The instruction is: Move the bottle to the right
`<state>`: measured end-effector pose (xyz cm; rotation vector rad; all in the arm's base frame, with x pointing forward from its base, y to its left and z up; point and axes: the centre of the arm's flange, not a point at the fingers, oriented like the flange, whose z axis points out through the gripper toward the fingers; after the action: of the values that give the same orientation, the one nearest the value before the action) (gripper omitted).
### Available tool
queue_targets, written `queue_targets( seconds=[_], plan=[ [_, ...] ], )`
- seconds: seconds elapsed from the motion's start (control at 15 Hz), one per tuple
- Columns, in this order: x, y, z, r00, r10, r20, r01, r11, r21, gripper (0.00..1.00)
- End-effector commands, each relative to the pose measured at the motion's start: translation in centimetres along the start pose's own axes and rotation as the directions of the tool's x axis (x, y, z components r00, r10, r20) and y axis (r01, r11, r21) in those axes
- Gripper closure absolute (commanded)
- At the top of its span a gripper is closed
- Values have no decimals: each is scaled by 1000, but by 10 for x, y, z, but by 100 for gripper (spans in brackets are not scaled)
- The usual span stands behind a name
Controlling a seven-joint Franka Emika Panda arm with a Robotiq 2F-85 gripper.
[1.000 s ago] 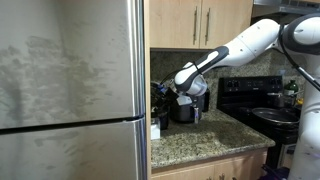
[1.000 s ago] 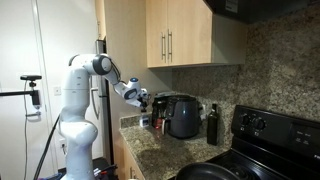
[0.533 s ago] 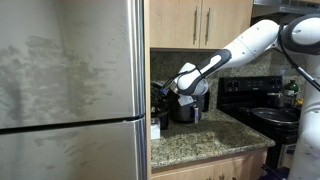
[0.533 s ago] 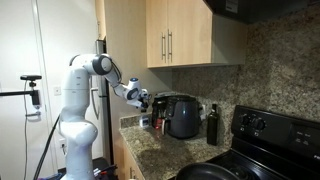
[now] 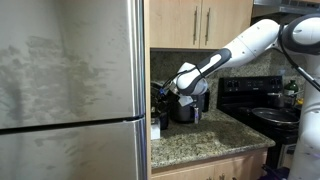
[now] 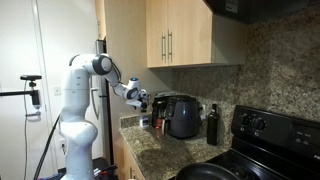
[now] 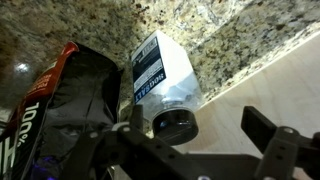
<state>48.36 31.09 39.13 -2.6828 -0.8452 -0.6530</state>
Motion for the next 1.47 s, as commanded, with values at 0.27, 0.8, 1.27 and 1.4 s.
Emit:
queue_targets(
  seconds=[0.27, 0.8, 1.27, 1.4],
  plan=[
    [63, -27, 19, 962, 58, 266, -61, 998, 2, 0],
    [150, -61, 20, 929, 169, 329, -128, 981, -143, 0],
    [113, -15, 32, 941, 167, 296, -133, 982, -133, 0],
    [110, -1, 44, 952, 173, 253, -146, 982, -121, 0]
  ],
)
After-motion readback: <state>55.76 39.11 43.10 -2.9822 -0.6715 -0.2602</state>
